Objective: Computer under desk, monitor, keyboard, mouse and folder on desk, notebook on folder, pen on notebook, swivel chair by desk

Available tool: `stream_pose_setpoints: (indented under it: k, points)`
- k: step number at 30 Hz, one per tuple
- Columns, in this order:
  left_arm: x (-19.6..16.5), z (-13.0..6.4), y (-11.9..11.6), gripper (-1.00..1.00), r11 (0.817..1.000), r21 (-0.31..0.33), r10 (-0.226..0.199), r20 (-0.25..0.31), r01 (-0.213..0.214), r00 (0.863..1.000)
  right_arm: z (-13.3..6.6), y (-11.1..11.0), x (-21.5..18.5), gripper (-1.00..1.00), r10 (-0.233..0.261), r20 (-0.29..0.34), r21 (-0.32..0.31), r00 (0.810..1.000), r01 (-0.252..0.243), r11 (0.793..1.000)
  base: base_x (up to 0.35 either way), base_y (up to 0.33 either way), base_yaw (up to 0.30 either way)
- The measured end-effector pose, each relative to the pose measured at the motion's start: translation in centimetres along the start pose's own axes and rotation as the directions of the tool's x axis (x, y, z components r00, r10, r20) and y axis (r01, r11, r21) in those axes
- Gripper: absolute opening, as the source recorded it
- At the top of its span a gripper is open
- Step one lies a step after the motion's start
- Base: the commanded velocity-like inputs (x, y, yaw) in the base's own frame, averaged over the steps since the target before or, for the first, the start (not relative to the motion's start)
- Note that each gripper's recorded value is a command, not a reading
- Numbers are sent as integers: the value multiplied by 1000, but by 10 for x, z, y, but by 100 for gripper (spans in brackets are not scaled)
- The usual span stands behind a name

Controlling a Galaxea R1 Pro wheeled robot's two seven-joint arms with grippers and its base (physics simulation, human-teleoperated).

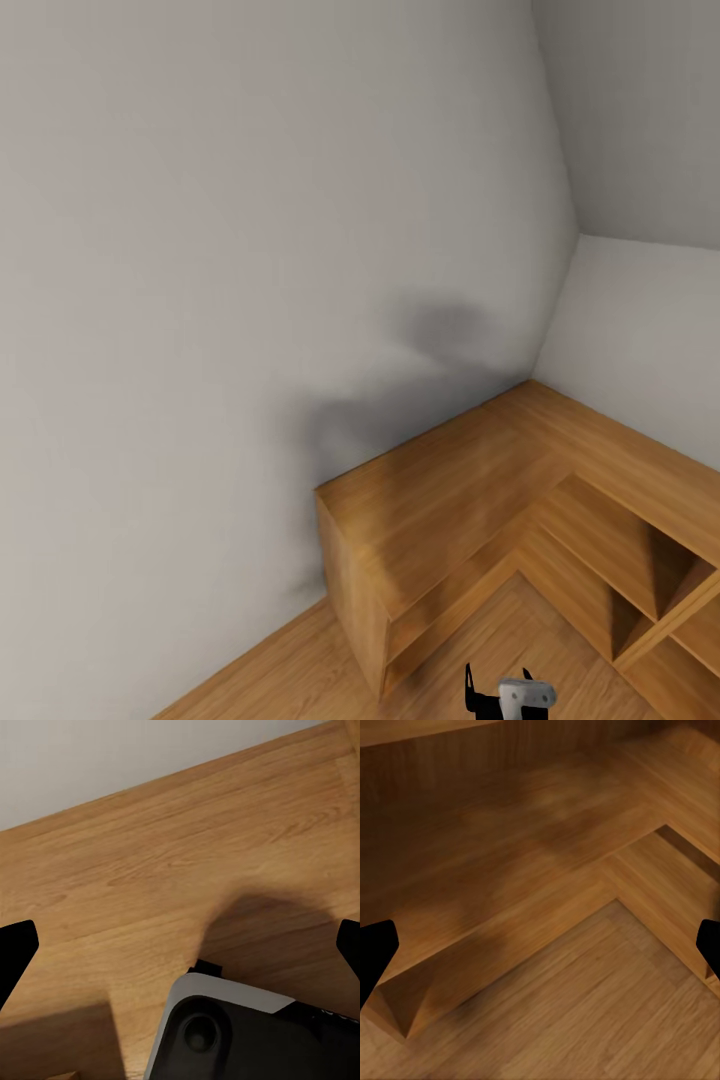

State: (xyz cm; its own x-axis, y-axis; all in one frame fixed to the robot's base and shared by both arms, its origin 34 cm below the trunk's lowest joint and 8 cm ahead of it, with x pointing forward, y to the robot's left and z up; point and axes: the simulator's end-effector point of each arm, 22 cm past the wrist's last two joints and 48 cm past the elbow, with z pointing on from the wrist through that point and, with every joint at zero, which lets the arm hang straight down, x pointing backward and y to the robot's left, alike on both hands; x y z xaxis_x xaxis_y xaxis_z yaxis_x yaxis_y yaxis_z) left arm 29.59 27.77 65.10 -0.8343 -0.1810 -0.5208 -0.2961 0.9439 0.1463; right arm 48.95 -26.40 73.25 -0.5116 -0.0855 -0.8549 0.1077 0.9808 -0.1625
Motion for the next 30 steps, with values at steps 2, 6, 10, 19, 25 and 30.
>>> stream_pose_setpoints:
  k: [2, 6, 10, 19, 25, 30]
  points:
    - [0, 0, 0, 100, 1000, 0, 0, 0, 0, 1000, 0, 0, 0, 100, 0, 0, 0, 1000, 0, 1000, 0, 0, -2]
    - [0, 0, 0, 100, 1000, 0, 0, 0, 0, 1000, 0, 0, 0, 100, 0, 0, 1, 1000, 0, 1000, 0, 0, 0]
    - [0, 0, 0, 100, 1000, 0, 0, 0, 0, 1000, 0, 0, 0, 100, 0, 0, 1, 1000, 0, 1000, 0, 0, 0]
    - [0, 0, 0, 100, 1000, 0, 0, 0, 0, 1000, 0, 0, 0, 100, 0, 0, 1, 1000, 0, 1000, 0, 0, 0]
    - [0, 0, 0, 100, 1000, 0, 0, 0, 0, 1000, 0, 0, 0, 100, 0, -1, 0, 1000, 0, 1000, 0, 0, -1]
    - [0, 0, 0, 100, 1000, 0, 0, 0, 0, 1000, 0, 0, 0, 100, -1, 0, 0, 1000, 1, 1000, 0, 0, -27]
